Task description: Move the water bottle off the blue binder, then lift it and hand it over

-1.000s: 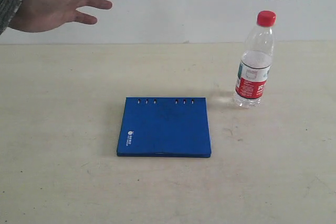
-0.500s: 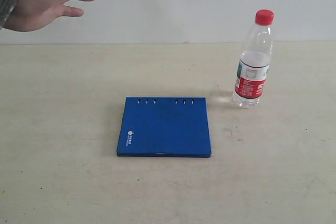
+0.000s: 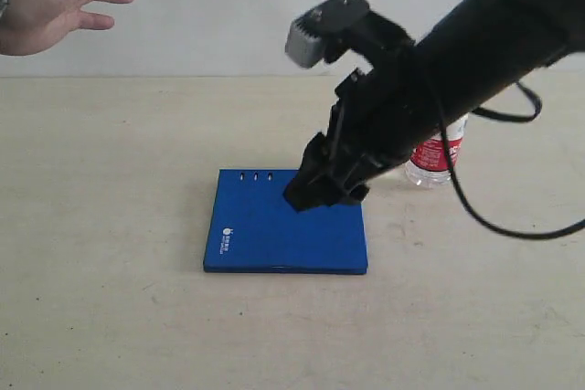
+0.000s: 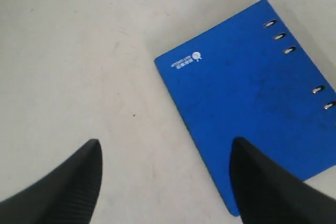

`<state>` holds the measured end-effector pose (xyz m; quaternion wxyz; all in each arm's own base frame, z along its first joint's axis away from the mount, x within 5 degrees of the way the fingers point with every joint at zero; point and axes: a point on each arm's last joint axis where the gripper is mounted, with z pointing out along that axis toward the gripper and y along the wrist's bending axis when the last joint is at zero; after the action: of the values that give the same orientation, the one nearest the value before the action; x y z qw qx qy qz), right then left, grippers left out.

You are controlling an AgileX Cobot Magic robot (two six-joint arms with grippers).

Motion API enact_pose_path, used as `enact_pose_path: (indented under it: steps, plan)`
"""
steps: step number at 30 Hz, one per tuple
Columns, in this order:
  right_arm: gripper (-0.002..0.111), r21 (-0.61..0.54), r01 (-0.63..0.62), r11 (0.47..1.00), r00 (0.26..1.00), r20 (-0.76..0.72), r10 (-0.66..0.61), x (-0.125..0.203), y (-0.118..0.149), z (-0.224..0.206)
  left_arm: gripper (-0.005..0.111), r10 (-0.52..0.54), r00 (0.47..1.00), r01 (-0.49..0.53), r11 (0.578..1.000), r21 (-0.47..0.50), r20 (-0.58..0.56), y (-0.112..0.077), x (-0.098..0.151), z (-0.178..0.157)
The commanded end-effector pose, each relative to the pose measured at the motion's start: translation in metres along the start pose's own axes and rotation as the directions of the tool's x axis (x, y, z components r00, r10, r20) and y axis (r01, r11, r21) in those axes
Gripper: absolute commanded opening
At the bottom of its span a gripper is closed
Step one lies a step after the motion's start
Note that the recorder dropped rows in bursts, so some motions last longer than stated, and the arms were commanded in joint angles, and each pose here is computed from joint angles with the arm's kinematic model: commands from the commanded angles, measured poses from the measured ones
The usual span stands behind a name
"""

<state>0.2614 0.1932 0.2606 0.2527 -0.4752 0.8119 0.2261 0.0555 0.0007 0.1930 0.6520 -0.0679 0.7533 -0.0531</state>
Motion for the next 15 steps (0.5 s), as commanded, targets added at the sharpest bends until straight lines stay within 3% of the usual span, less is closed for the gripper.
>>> enact_pose_path:
  steps: [1, 3, 8, 10, 12, 13, 15]
  plan:
    - [0.061, 0.077, -0.149, 0.986, 0.989, 0.015, 0.148, 0.016, 0.003, 0.034, 0.004, -0.603, 0.790, 0.586, 0.795, 0.156, 0.109, -0.005, -0.016, -0.002]
    - [0.061, 0.071, -0.200, 0.977, 0.980, -0.012, 0.201, 0.023, 0.002, 0.043, 0.004, -0.663, 0.743, 0.646, 0.745, 0.166, 0.091, -0.006, -0.015, -0.001]
    - [0.060, 0.042, -0.358, 0.933, 0.929, -0.079, 0.360, 0.031, 0.003, 0.055, 0.004, -0.665, 0.745, 0.653, 0.743, 0.149, 0.049, -0.007, -0.012, -0.001]
    - [0.057, -0.006, -0.421, 0.907, 0.895, -0.169, 0.414, 0.038, 0.009, 0.058, 0.004, -0.663, 0.748, 0.654, 0.744, 0.139, 0.024, -0.008, -0.009, -0.001]
    - [0.049, -0.080, -0.434, 0.898, 0.872, -0.290, 0.395, 0.046, 0.019, 0.058, 0.004, -0.649, 0.760, 0.645, 0.754, 0.125, -0.006, -0.009, -0.006, -0.001]
    - [0.045, -0.116, -0.435, 0.893, 0.861, -0.343, 0.375, 0.049, 0.023, 0.058, 0.004, -0.618, 0.785, 0.618, 0.778, 0.110, -0.039, -0.010, -0.003, 0.000]
    - [0.039, -0.198, -0.428, 0.882, 0.845, -0.434, 0.312, 0.055, 0.032, 0.054, 0.004, -0.597, 0.787, 0.611, 0.788, 0.071, -0.156, -0.014, 0.008, -0.001]
